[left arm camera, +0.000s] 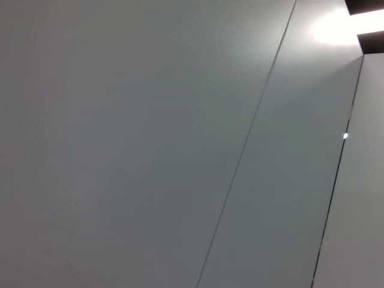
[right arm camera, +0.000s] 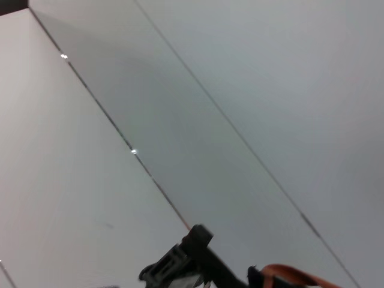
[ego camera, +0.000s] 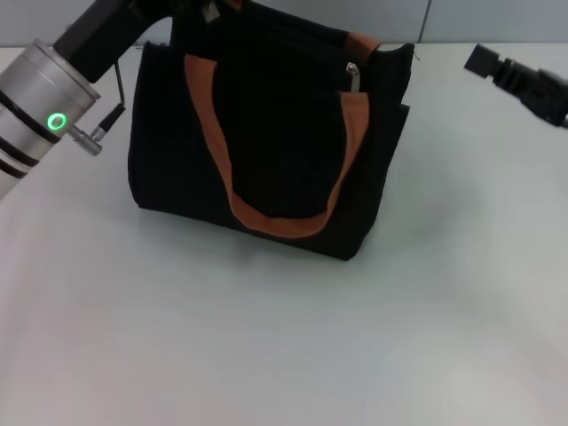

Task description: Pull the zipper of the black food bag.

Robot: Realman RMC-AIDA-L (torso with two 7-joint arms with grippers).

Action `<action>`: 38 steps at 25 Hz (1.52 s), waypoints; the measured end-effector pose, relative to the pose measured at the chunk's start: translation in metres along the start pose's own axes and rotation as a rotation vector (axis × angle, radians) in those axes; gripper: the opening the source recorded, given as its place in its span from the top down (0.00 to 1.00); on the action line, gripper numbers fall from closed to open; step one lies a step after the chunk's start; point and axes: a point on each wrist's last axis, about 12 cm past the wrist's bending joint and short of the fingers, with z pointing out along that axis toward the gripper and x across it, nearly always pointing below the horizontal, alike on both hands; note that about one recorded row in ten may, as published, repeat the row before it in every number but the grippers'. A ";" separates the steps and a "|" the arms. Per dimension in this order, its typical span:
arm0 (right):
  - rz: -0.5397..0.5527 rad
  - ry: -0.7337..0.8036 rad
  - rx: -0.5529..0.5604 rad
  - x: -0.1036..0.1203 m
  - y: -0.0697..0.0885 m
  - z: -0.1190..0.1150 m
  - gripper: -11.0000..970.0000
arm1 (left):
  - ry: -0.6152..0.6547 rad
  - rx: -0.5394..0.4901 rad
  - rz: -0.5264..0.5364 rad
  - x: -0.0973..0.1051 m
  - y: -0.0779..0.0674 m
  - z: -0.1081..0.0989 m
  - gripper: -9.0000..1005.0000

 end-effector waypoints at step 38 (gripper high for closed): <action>-0.517 0.325 -0.343 0.081 0.028 -0.003 0.31 | 0.479 0.354 0.211 0.028 -0.065 -0.182 0.21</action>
